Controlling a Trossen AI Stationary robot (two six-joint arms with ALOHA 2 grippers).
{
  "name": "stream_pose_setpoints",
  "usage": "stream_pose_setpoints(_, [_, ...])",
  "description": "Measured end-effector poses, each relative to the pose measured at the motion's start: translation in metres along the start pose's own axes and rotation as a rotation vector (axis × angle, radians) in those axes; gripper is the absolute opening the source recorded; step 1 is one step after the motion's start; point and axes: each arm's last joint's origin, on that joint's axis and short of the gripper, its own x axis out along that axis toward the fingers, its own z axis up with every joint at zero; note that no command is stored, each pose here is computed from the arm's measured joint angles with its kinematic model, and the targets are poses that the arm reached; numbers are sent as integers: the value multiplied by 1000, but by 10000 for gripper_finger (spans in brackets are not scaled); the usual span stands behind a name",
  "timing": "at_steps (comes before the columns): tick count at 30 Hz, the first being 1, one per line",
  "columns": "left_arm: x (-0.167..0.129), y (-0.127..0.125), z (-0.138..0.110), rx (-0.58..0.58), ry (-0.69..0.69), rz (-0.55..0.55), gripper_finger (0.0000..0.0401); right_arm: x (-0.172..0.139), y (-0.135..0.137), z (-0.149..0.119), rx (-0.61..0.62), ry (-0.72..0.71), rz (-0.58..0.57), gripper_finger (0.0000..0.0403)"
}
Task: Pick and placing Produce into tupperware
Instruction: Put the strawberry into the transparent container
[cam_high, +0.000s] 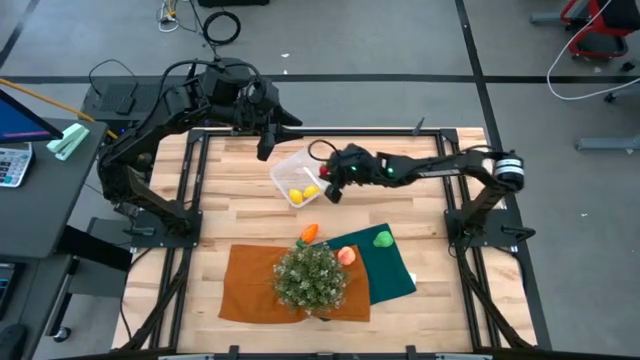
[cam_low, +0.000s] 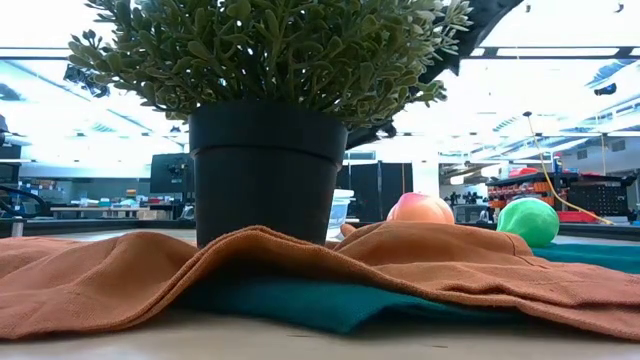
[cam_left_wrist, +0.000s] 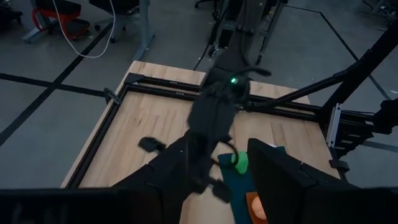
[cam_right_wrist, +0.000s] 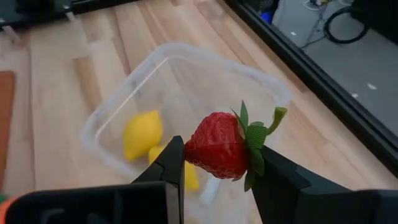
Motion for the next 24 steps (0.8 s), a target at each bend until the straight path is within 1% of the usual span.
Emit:
stream_pose_setpoints(5, [0, 0, 0, -4, 4, 0, 173, 23, -7, 14, 11, -3, 7, 91])
stream_pose_setpoints(13, [-2, -1, -2, -4, 17, 0, 174, 50, -9, 29, -24, 6, 101, 91])
stream_pose_setpoints(19, [-2, -1, -2, -2, 19, 0, 175, 63, -6, 36, -54, 82, 132, 91])
stream_pose_setpoints(24, [-2, -1, -2, -1, 19, 0, 175, 71, -6, 45, -81, 154, 130, 91])
